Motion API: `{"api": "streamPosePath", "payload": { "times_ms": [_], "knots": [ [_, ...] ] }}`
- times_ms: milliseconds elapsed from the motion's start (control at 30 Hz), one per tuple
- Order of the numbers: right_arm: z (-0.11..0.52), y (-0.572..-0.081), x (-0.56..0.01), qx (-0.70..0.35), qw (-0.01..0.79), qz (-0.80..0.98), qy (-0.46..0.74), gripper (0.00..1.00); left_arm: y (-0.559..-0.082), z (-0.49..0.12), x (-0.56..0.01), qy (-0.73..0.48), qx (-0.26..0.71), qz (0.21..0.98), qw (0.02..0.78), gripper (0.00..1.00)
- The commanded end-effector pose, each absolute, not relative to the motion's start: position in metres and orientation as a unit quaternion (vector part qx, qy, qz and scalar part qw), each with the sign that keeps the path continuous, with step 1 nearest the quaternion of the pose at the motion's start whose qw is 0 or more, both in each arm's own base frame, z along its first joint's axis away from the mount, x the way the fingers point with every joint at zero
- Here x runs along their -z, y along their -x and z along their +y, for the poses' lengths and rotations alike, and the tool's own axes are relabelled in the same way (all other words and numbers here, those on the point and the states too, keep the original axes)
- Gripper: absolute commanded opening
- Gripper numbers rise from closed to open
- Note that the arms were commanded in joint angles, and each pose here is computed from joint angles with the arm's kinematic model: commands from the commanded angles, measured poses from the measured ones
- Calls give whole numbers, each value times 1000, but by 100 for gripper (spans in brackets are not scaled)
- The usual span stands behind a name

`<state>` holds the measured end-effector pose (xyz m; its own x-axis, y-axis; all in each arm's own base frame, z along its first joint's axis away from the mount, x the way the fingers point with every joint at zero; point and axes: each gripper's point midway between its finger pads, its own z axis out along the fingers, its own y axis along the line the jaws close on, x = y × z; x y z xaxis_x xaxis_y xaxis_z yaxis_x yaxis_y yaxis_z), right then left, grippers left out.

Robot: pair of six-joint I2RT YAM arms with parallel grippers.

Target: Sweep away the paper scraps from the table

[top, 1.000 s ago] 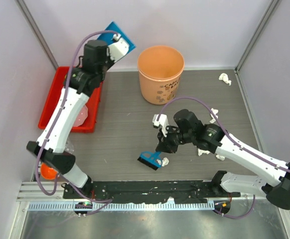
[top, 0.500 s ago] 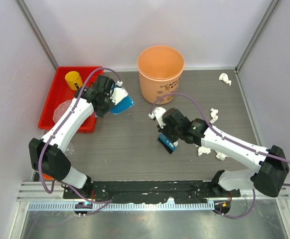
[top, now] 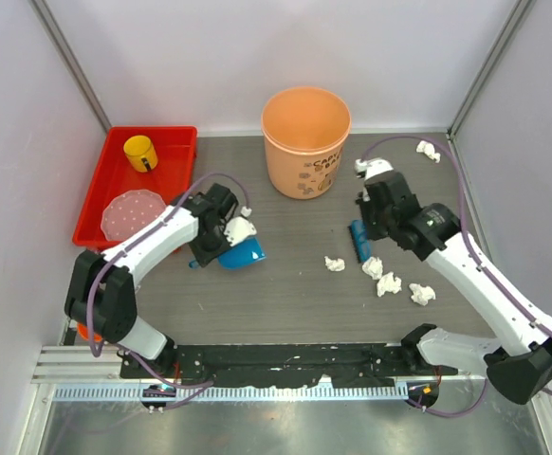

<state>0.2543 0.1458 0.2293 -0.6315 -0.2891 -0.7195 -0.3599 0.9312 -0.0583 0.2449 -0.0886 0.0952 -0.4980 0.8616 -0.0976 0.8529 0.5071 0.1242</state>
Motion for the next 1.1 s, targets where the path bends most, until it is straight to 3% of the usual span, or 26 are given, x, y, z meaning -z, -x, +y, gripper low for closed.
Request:
{"api": "streamPosePath", "payload": {
  "times_ms": [0,100,333,467,633,900,1067],
  "knots": [
    [41,-251,-210,131,331,934,22,1,-239,-131,-78,-541,-3,837,82,0],
    [-1,-255,-216,218,320,921,-37,1,-235,-152,-63,-563,2,823,68,0],
    [-13,-261,-168,229,225,943,-91,1,-226,-177,-40,-600,15,800,25,0],
    [-18,-260,-165,245,228,936,-110,1,-217,-191,-35,-614,39,788,6,0],
    [16,-253,-129,153,179,968,-87,1,-213,-207,-31,-625,56,779,-7,0],
    [108,-278,-151,15,288,957,-13,1,-220,-223,-27,-638,49,768,-20,0],
    [146,-287,-149,-25,302,952,49,1,-234,-234,-29,-640,36,767,-18,0]
  ]
}}
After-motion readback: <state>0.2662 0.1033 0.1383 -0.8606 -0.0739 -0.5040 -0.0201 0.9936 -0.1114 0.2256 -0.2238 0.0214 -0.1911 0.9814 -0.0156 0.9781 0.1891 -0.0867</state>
